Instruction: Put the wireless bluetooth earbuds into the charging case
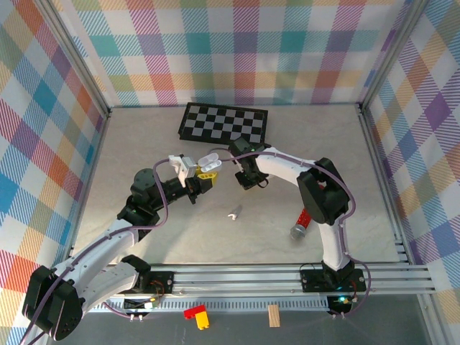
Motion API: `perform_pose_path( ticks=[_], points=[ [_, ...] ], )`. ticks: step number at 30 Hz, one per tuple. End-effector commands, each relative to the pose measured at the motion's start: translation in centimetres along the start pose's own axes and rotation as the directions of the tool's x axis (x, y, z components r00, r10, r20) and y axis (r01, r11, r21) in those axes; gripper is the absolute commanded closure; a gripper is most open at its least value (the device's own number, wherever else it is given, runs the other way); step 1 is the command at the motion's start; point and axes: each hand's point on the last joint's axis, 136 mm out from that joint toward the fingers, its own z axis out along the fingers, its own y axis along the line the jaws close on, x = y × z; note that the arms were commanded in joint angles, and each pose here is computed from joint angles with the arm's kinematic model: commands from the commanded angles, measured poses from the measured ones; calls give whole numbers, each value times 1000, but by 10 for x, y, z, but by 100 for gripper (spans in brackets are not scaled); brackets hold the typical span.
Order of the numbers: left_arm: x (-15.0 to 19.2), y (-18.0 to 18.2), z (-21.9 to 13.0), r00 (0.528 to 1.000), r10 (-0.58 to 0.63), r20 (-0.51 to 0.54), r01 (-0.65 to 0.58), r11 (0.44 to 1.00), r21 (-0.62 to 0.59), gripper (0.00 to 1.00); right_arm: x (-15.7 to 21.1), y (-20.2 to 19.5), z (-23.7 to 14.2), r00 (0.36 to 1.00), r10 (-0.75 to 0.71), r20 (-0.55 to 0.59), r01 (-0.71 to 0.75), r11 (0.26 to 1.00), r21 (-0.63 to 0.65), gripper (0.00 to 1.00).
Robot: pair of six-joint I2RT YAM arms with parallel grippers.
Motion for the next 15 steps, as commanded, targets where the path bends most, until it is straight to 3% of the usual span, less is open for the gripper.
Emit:
perform_pose_path(
  ticks=[1, 9, 15],
  points=[
    [-8, -2, 0, 999, 38, 22, -39, 999, 14, 100, 2, 15, 0, 1000, -11, -27, 9, 998, -55, 68],
    [-13, -5, -2, 998, 48, 27, -49, 999, 23, 100, -1, 22, -13, 1000, 29, 2, -29, 994, -104, 68],
    [-13, -7, -4, 998, 45, 37, -46, 999, 28, 100, -16, 11, -33, 984, 149, 103, -127, 973, -191, 63]
  ],
)
